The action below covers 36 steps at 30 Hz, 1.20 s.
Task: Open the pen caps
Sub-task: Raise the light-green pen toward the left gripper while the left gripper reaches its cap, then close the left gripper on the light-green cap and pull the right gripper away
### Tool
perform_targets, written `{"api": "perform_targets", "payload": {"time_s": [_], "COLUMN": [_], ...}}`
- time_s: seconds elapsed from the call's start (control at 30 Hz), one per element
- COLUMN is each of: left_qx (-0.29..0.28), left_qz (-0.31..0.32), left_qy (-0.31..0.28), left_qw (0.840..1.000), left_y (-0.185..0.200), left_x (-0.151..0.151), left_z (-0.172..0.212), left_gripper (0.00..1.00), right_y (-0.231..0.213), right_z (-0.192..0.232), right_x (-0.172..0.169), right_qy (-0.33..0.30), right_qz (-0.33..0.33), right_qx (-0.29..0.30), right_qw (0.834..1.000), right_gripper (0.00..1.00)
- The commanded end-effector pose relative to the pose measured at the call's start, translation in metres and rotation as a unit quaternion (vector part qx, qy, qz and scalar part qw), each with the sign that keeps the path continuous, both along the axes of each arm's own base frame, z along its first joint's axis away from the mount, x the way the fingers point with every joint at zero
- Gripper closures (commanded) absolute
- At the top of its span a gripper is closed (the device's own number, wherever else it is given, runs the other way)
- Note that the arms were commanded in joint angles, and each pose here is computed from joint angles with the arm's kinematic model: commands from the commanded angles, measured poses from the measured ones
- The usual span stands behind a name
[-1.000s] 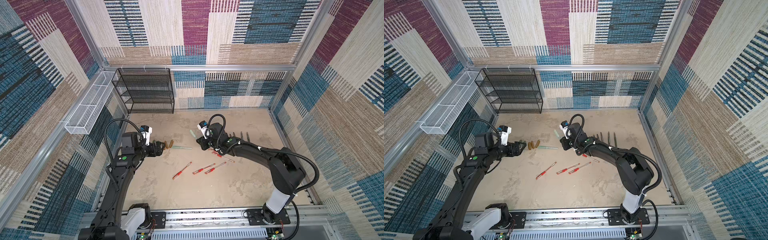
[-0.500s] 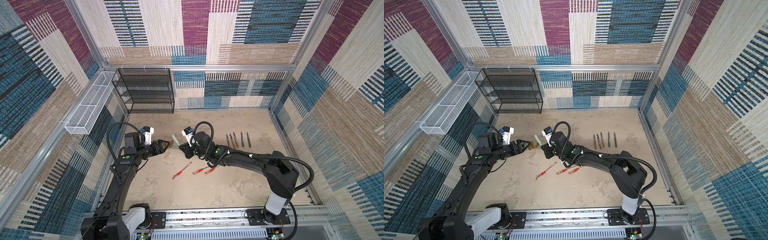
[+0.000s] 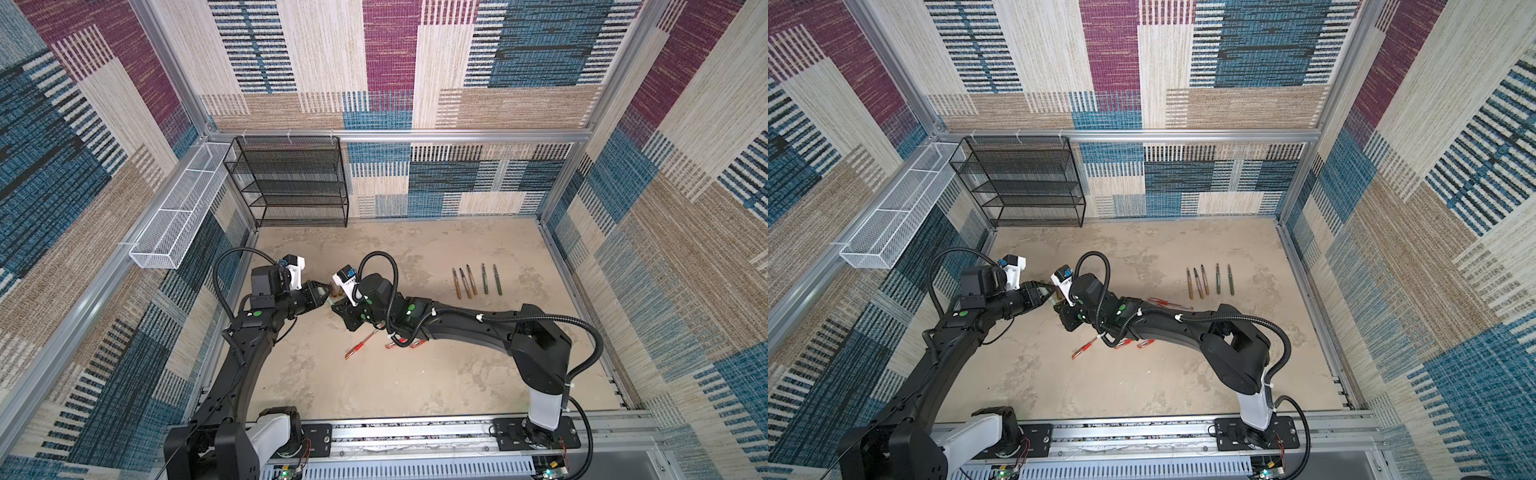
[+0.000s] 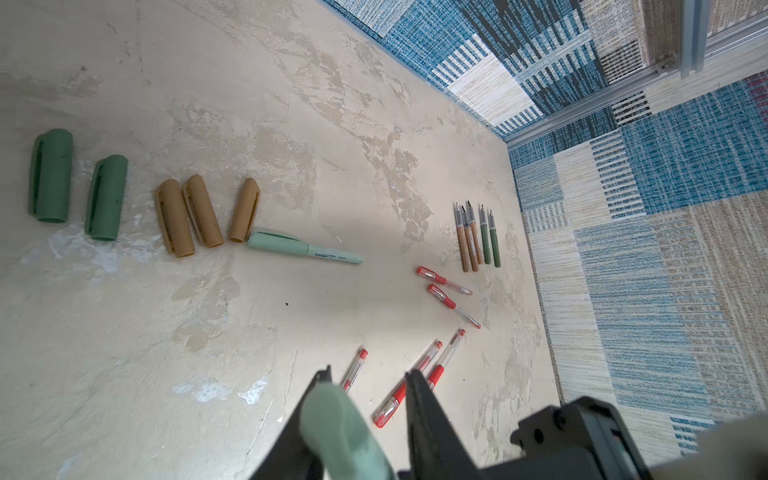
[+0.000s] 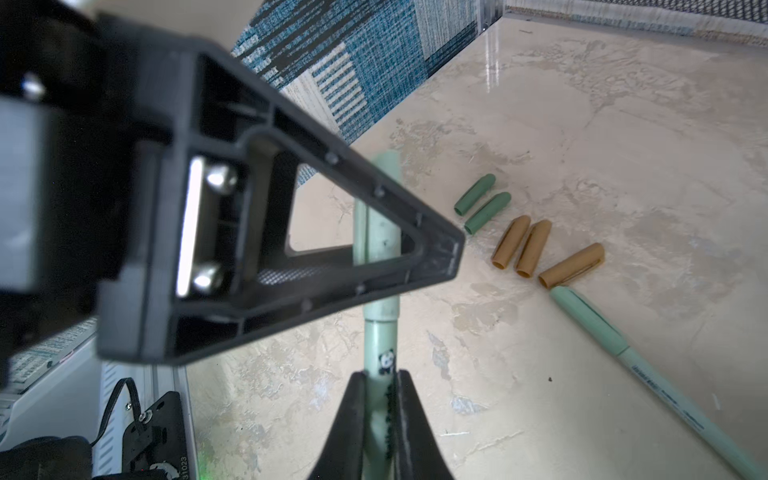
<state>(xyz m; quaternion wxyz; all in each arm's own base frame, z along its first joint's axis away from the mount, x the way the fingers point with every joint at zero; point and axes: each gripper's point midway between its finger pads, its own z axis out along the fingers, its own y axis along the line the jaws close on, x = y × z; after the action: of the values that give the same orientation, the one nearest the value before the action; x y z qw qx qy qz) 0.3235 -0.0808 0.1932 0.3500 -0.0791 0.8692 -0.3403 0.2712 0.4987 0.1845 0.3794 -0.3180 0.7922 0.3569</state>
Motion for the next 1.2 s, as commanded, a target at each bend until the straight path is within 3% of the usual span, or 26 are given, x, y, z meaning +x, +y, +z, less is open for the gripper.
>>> {"api": "perform_targets", "payload": {"time_s": [0.0, 0.07, 0.13, 0.27, 0.5, 0.6, 0.73, 0.97, 1.17], "left_qx": [0.001, 0.001, 0.001, 0.002, 0.001, 0.0, 0.002, 0.018, 0.042], "left_qz": [0.014, 0.014, 0.013, 0.014, 0.016, 0.017, 0.018, 0.031, 0.061], "left_qy": [-0.001, -0.001, -0.003, -0.002, -0.003, -0.006, -0.005, -0.008, -0.013], "left_qw": [1.0, 1.0, 1.0, 1.0, 1.0, 1.0, 1.0, 0.999, 0.997], "left_y": [0.004, 0.004, 0.004, 0.004, 0.005, 0.005, 0.007, 0.016, 0.036], "left_x": [0.003, 0.003, 0.002, 0.002, 0.001, 0.001, 0.001, 0.003, 0.008], "left_z": [0.002, 0.003, 0.001, 0.002, 0.003, 0.002, 0.004, 0.004, 0.006], "left_gripper": [0.82, 0.92, 1.0, 1.0, 1.0, 1.0, 1.0, 1.0, 1.0], "right_y": [0.002, 0.0, 0.001, 0.004, 0.019, 0.023, 0.025, 0.013, -0.008], "right_z": [0.0, -0.001, 0.0, -0.005, -0.013, -0.016, -0.022, -0.036, -0.051], "right_x": [0.003, 0.001, -0.001, 0.0, 0.003, 0.003, 0.003, -0.008, -0.023], "right_qy": [-0.01, -0.012, -0.011, -0.005, 0.007, 0.009, 0.018, 0.038, 0.052], "right_qz": [-0.004, -0.003, 0.001, 0.004, 0.023, 0.027, 0.031, 0.035, 0.033], "right_qx": [-0.009, -0.007, 0.002, -0.012, -0.028, -0.021, -0.038, -0.042, -0.034], "right_qw": [1.0, 1.0, 1.0, 1.0, 0.999, 0.999, 0.999, 0.998, 0.998], "right_gripper": [0.98, 0.96, 0.87, 0.76, 0.73, 0.73, 0.86, 1.0, 1.0]}}
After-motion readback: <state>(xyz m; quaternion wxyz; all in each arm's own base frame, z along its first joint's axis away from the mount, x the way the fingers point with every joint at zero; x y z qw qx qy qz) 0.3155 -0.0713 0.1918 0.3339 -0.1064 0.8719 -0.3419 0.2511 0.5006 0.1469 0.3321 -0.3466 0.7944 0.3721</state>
